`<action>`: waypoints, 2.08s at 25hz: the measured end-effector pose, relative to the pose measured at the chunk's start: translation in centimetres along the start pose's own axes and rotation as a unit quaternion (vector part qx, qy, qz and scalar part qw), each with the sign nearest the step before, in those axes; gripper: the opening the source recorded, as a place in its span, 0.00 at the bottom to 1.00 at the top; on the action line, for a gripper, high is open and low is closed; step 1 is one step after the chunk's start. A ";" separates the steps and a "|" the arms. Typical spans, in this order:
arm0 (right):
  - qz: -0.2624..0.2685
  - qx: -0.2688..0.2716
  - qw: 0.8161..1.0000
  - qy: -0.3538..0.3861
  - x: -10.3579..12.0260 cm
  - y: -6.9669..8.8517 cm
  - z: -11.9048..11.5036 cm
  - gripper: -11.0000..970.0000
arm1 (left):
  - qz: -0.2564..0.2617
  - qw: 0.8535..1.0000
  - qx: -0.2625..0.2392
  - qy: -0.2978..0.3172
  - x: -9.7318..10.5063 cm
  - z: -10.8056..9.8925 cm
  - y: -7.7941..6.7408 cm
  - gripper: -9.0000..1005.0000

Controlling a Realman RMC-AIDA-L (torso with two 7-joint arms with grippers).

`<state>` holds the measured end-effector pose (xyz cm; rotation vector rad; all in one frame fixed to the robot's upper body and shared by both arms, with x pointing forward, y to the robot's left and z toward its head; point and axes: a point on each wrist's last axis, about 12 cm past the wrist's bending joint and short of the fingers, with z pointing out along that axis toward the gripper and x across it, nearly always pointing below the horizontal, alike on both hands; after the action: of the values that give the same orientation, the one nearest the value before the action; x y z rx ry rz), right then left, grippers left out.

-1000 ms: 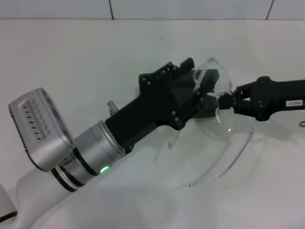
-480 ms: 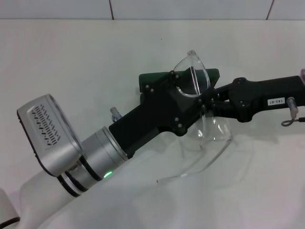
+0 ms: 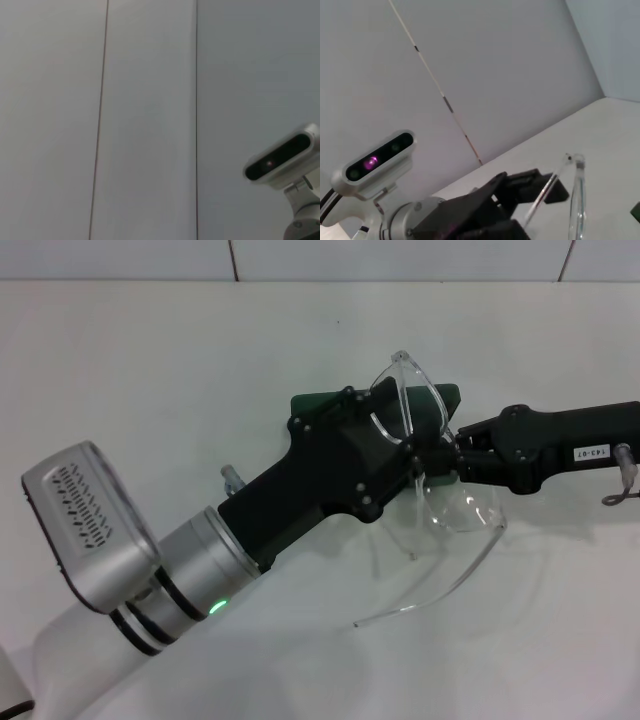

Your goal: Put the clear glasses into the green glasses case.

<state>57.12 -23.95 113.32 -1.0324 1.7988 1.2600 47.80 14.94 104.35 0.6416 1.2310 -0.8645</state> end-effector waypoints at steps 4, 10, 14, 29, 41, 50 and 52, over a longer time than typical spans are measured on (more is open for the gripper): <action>0.005 0.004 1.000 -0.004 0.3 0.0 -0.2 0.13 | 0.000 1.000 0.001 -0.004 0.0 -0.3 -0.1 0.53; 0.013 0.009 1.000 -0.006 0.3 -0.1 -0.3 0.13 | 0.000 1.000 -0.003 -0.015 -0.2 -1.0 -0.1 0.53; 0.018 0.008 1.000 -0.006 0.3 -0.1 -0.2 0.13 | 0.009 0.999 -0.008 -0.035 -0.6 -1.6 -0.1 0.53; 0.039 -0.069 0.997 0.012 -0.6 1.3 0.2 0.13 | 0.052 0.994 0.079 -0.058 -1.5 0.3 -1.3 0.53; 0.035 -0.096 0.995 0.018 -1.0 1.9 -0.7 0.13 | 0.065 0.991 0.095 -0.070 -1.8 0.4 -1.4 0.53; 0.040 -0.013 0.997 -0.072 -1.7 0.3 -2.7 0.13 | 0.068 0.988 0.081 -0.113 -2.7 -1.6 -1.1 0.53; 0.042 0.017 0.993 -0.113 -2.0 -0.2 -3.7 0.13 | 0.071 0.989 0.067 -0.113 -2.6 -2.4 -0.9 0.53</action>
<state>57.85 -27.07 115.99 -0.7687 1.6967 1.3361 45.49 16.92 106.37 0.7096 0.9170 -0.8801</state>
